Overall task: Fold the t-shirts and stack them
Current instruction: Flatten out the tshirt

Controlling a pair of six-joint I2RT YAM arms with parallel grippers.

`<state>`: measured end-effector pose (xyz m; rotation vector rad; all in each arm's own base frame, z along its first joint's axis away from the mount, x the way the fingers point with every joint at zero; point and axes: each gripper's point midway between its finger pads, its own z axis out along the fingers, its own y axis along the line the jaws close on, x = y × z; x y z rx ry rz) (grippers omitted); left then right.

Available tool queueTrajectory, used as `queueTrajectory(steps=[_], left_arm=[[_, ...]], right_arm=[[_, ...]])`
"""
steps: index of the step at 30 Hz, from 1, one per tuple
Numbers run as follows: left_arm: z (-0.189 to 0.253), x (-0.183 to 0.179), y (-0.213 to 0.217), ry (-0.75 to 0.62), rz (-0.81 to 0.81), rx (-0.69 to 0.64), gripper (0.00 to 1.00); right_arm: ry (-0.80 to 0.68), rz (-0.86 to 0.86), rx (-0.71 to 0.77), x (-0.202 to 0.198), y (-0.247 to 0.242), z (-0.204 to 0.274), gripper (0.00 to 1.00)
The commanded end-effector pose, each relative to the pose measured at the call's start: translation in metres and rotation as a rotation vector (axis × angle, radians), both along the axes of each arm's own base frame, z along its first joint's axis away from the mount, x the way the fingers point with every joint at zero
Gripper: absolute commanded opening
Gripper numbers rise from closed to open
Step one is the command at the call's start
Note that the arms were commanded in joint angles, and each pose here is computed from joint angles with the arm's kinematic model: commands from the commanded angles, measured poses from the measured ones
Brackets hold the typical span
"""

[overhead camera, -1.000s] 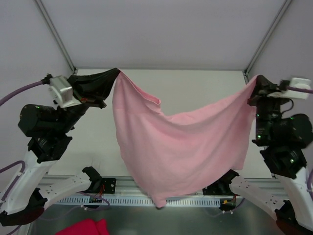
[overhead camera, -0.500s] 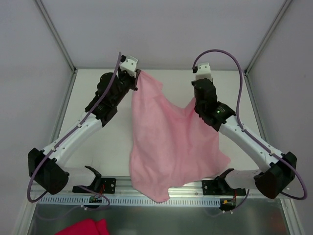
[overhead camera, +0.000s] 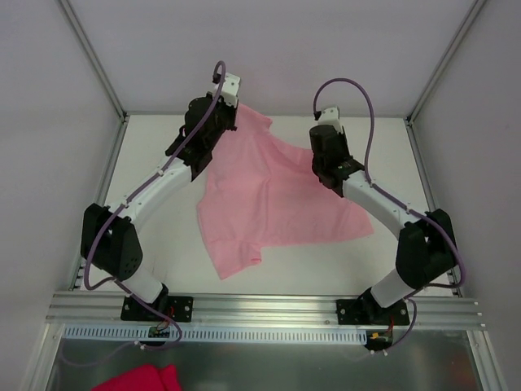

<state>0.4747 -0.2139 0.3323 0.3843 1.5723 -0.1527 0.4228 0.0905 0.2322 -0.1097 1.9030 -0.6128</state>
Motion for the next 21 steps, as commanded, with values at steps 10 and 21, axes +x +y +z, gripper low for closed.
queueTrajectory(steps=[10,21], left_arm=[[0.027,0.035,0.009,-0.089,0.095,-0.015,0.0],[-0.001,0.088,0.032,-0.074,0.204,-0.068,0.0]], right_arm=[[-0.103,-0.119,0.051,0.053,-0.007,-0.004,0.01],[-0.248,-0.158,0.031,0.134,-0.006,0.038,0.01]])
